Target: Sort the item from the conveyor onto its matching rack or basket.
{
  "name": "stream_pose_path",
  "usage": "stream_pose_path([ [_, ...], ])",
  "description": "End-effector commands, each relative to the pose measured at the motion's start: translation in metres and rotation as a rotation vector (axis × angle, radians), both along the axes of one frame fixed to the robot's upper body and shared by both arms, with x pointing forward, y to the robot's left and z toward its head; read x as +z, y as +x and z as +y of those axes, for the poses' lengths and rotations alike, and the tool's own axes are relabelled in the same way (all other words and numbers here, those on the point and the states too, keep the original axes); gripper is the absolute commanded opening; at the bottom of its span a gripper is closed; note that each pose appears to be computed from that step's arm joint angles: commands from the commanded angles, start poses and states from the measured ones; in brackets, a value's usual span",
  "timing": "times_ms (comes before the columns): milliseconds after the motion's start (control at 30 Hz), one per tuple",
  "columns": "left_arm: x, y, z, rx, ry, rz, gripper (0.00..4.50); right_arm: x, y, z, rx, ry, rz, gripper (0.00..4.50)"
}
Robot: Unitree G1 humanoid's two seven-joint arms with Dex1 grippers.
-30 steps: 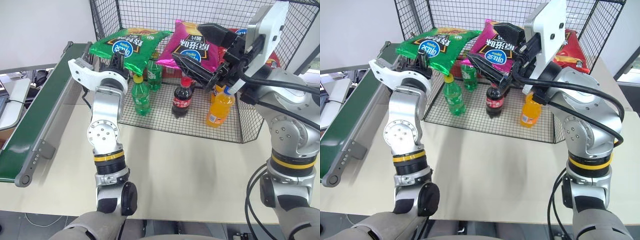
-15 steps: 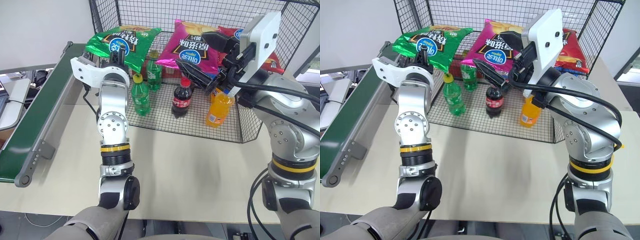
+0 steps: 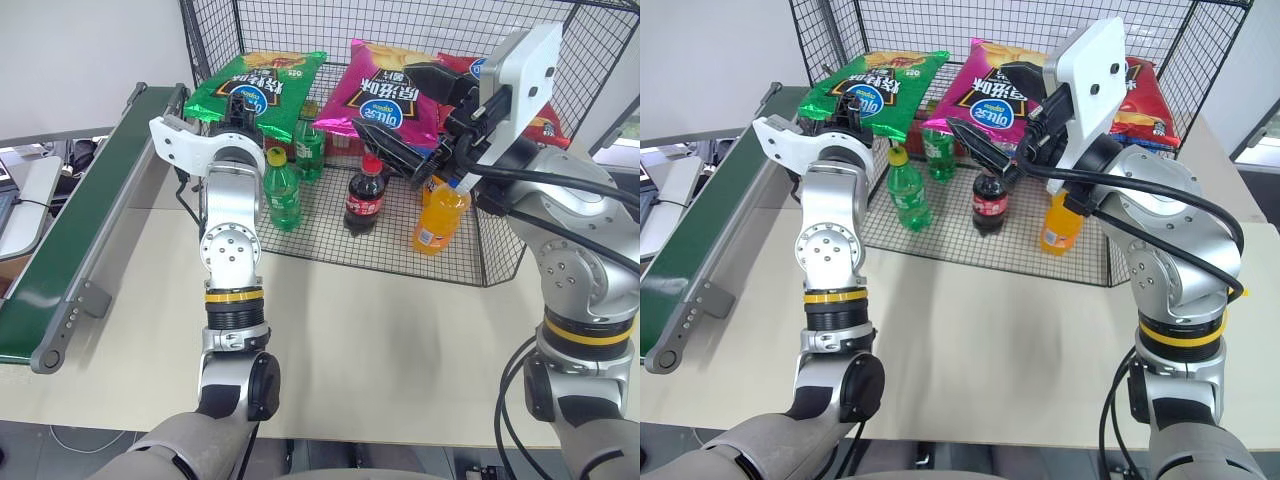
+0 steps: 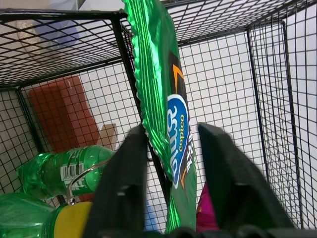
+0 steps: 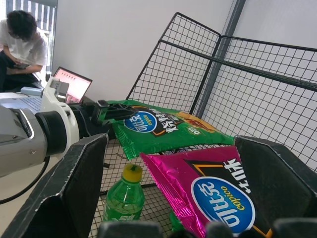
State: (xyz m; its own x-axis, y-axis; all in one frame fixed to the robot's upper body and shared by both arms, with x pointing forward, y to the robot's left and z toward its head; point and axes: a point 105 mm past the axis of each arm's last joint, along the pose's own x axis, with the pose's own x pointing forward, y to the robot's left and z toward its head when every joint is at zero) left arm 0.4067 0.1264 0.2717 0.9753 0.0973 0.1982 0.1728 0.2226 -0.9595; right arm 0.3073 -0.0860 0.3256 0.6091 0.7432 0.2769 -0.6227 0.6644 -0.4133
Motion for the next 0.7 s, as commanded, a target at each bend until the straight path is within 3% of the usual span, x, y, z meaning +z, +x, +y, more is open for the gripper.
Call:
stream_pose_path([
  [33, 0.022, -0.011, -0.051, -0.158, -0.062, -0.070, 3.37, 0.011, -0.006, -0.003, -0.014, 0.007, -0.054, 4.50],
  [133, 0.017, -0.016, -0.055, -0.224, -0.002, -0.059, 4.45, 0.009, -0.005, -0.005, -0.014, 0.006, -0.050, 4.50],
  [500, 0.000, -0.048, -0.023, -0.338, 0.237, -0.011, 4.45, 0.005, 0.005, -0.006, 0.005, 0.020, -0.048, 4.50],
  [600, 0.001, -0.059, -0.022, -0.391, 0.375, -0.041, 4.45, 0.004, 0.005, -0.005, 0.011, 0.023, -0.048, 4.50],
  [700, 0.005, -0.065, 0.015, -0.343, 0.710, -0.094, 4.45, 0.001, 0.007, -0.009, 0.007, 0.025, -0.042, 4.50],
])
